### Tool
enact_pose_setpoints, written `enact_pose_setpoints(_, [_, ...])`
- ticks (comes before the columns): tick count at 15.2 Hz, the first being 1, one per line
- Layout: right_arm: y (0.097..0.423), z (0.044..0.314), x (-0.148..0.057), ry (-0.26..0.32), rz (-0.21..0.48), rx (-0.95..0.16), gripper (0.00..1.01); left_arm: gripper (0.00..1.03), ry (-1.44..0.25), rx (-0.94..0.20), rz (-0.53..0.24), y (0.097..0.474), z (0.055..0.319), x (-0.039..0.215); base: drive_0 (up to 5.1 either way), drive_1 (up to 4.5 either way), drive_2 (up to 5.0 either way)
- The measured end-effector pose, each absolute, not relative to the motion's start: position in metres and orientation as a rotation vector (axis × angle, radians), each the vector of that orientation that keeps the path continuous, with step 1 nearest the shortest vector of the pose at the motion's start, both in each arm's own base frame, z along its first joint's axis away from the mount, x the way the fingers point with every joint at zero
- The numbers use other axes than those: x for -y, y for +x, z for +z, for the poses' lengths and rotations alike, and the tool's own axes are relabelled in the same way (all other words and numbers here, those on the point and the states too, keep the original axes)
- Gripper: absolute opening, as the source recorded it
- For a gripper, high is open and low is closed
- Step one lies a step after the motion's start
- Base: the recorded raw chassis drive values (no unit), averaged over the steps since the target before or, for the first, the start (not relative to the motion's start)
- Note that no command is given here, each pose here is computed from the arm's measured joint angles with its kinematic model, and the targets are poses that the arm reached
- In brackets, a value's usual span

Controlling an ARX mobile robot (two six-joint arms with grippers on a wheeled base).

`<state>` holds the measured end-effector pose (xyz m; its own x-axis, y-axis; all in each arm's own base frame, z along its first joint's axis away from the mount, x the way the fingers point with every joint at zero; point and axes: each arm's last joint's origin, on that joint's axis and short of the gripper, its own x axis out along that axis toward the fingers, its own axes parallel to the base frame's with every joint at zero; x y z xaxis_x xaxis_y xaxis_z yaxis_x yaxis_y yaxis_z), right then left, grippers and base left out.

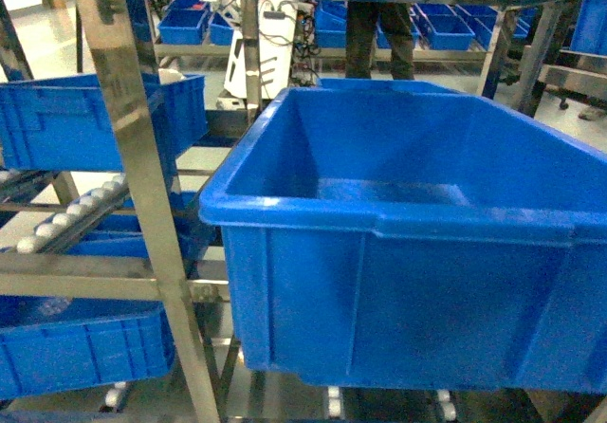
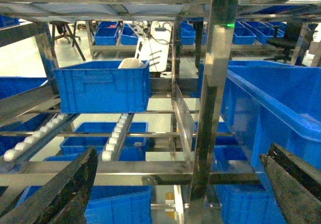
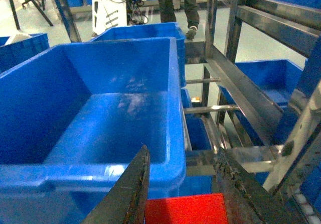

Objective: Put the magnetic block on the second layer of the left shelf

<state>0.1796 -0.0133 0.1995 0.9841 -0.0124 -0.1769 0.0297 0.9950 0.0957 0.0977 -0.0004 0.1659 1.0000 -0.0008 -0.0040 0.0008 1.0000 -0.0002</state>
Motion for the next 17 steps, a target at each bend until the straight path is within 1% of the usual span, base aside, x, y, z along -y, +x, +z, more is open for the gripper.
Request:
enact_pose_setpoints(1, [0.18,0.2,0.013,0.098,-0.021,-0.174,0.33,0.98,0.0,-0.004,-0.002,0.098,0.166,0.0,0.0,4.3,-4.3])
enact_pose_setpoints(7, [0.18,0.199,0.013,0.098,-0.021,-0.179,0.33,0.98,0.0,-0.004,-0.001,0.098,0.166,0.0,0.0,0.0,0.0])
enact_pose_setpoints(8, [0.181,0.199,0.013,0.113,-0.009,-0.202,0.33,0.98,0.0,-0.004,-0.001,0.098,0.166,0.0,0.0,0.0,0.0])
enact_pose_setpoints(9, [0.188,0.202,0.01,0.157,0.011,-0.205,0.33,0.98,0.0,-0.004,-0.001,0.098,0.166,0.0,0.0,0.0,0.0])
enact_pose_setpoints(10, [0.196,0.209,0.006,0.181,0.019,-0.171,0.33,0.98,0.0,-0.004,-0.001,0.098,0.166,0.0,0.0,0.0,0.0])
enact_pose_setpoints(11, [0.209,0.219,-0.002,0.2,0.045,-0.123,0.33,0.98,0.0,-0.004,-0.001,0.098,0.166,0.0,0.0,0.0,0.0])
enact_pose_setpoints(12, [0.222,0.224,-0.01,0.222,0.079,-0.11,0.33,0.98,0.0,-0.004,-0.001,0.098,0.166,0.0,0.0,0.0,0.0])
enact_pose_setpoints(13, [0.237,0.225,-0.019,0.243,0.115,-0.128,0.33,0.98,0.0,-0.004,-0.001,0.098,0.166,0.0,0.0,0.0,0.0])
enact_pose_setpoints(14, [0.258,0.221,-0.034,0.278,0.179,-0.191,0.33,0.98,0.0,-0.004,-0.001,0.098,0.166,0.0,0.0,0.0,0.0])
enact_pose_setpoints(16, [0.288,0.211,-0.054,0.308,0.265,-0.273,0.33,0.98,0.0,-0.004,-0.001,0.098,0.166,0.0,0.0,0.0,0.0])
enact_pose_setpoints(17, [0.3,0.208,-0.061,0.317,0.284,-0.28,0.33,0.98,0.0,-0.004,-0.001,0.098,0.166,0.0,0.0,0.0,0.0])
